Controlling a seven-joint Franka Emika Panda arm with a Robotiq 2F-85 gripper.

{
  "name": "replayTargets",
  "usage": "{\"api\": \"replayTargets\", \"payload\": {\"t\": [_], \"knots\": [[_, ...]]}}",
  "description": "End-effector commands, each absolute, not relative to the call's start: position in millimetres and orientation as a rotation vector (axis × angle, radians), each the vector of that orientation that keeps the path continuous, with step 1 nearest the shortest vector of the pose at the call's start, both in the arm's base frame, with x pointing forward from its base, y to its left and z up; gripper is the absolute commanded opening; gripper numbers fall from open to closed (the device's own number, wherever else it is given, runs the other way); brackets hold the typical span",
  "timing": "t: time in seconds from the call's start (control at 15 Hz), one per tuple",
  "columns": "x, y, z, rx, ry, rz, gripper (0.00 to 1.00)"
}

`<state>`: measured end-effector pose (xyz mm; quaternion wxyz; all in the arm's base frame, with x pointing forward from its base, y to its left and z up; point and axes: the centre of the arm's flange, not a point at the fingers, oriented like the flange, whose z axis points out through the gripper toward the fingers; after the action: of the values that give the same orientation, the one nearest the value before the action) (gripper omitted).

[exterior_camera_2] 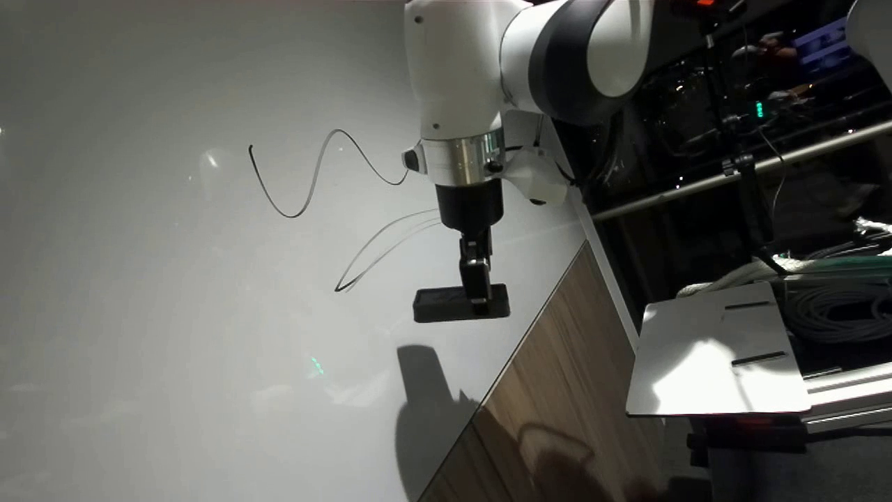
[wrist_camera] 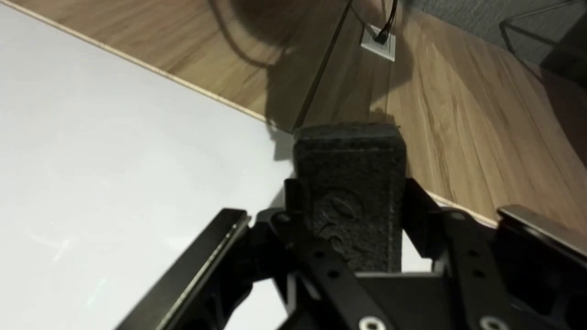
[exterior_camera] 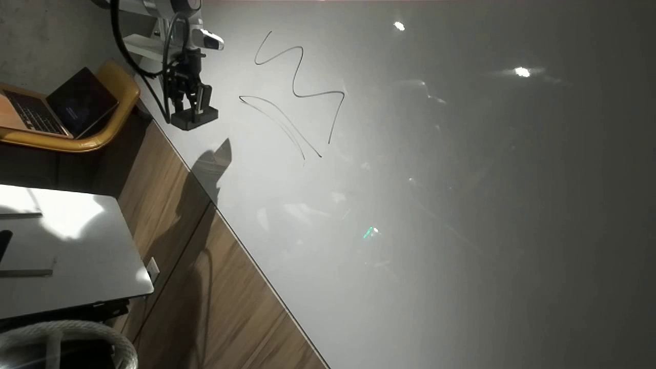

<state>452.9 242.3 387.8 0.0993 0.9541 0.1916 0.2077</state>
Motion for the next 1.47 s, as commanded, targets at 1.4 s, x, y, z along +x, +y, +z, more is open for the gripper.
{"api": "replayTargets", "payload": {"t": [1.4], "knots": [[500,297,600,2.502,0.424,1.322,0.3]]}}
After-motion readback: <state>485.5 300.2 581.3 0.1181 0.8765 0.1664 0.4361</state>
